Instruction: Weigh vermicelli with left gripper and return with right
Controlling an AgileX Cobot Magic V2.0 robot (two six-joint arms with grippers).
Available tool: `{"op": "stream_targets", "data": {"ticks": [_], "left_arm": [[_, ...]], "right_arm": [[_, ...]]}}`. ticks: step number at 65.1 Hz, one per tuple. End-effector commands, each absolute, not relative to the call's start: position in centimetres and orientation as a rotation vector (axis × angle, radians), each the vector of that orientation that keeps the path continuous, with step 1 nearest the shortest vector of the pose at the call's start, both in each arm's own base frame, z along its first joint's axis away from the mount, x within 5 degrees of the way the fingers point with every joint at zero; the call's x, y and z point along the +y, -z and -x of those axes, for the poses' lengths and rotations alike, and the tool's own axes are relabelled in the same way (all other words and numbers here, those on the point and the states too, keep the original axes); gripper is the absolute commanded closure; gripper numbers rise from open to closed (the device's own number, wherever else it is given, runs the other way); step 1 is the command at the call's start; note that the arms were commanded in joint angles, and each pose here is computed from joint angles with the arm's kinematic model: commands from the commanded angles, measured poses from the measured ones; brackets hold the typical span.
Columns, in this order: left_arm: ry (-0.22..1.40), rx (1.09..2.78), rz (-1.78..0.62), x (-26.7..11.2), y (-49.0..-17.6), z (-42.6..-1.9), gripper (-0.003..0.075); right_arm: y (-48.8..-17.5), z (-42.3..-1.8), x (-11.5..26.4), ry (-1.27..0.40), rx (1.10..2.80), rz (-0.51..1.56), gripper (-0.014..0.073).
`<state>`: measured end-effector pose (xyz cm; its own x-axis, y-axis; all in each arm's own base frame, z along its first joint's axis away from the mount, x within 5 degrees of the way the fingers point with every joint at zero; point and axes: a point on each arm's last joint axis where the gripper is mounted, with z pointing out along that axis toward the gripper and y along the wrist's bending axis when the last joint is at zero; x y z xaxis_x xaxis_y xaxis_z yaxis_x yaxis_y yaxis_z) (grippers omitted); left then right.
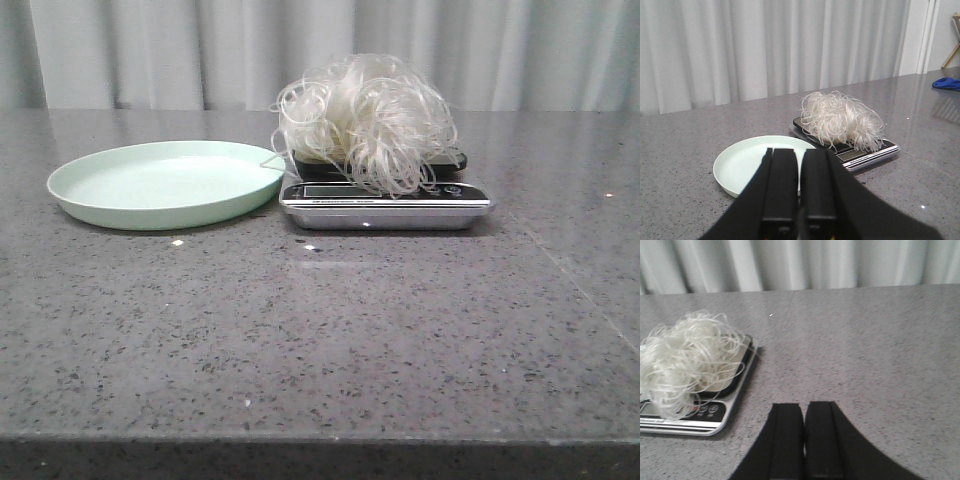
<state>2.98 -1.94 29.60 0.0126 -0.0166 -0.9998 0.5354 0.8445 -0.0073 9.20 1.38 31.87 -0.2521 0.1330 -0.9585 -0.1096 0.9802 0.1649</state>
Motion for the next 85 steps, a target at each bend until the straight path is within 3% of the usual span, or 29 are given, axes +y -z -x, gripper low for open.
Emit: {"op": "stream_targets", "data": {"ticks": [1, 6, 18, 25, 37, 47, 61, 80, 85], "left_arm": [[0.482, 1.417, -0.402, -1.9, -31.1, -2.8, 0.0594], [0.482, 1.417, -0.402, -1.9, -31.1, -2.8, 0.0594], [0.482, 1.417, -0.402, -1.9, -31.1, -2.8, 0.0594], [0.482, 1.417, -0.402, -1.9, -31.1, -2.8, 0.0594], [0.482, 1.417, -0.402, -1.9, -31.1, -2.8, 0.0594], [0.484, 1.42, -0.401, -1.9, -31.1, -2.8, 0.0594], [0.497, 1.422, -0.396, -1.9, -31.1, -2.8, 0.0594], [0.497, 1.422, -0.396, -1.9, -31.1, -2.8, 0.0594], [0.497, 1.422, -0.396, -1.9, -31.1, -2.8, 0.0594]], "right_arm": [[-34.4, -10.3, 1.8, -0.26, 1.73, 0.008, 0.0423], [-35.5, -11.5, 2.4, -0.271, 1.786, 0.052, 0.0386], [-39.5, -15.2, 4.5, -0.328, 1.886, 0.146, 0.0076], [-41.7, -18.0, 6.6, -0.369, 1.94, 0.221, -0.0012], [-43.6, -22.3, 11.8, -0.448, 2.028, 0.388, -0.0013], [-43.1, -26.0, 15.4, -0.459, 2.137, 0.468, -0.0013], [-40.2, -31.2, 18.0, -0.379, 2.361, 0.524, -0.0013], [-35.2, -35.2, 20.1, -0.287, 2.626, 0.58, -0.0013], [-33.9, -35.8, 20.4, -0.268, 2.709, 0.576, 0.0029]]}}
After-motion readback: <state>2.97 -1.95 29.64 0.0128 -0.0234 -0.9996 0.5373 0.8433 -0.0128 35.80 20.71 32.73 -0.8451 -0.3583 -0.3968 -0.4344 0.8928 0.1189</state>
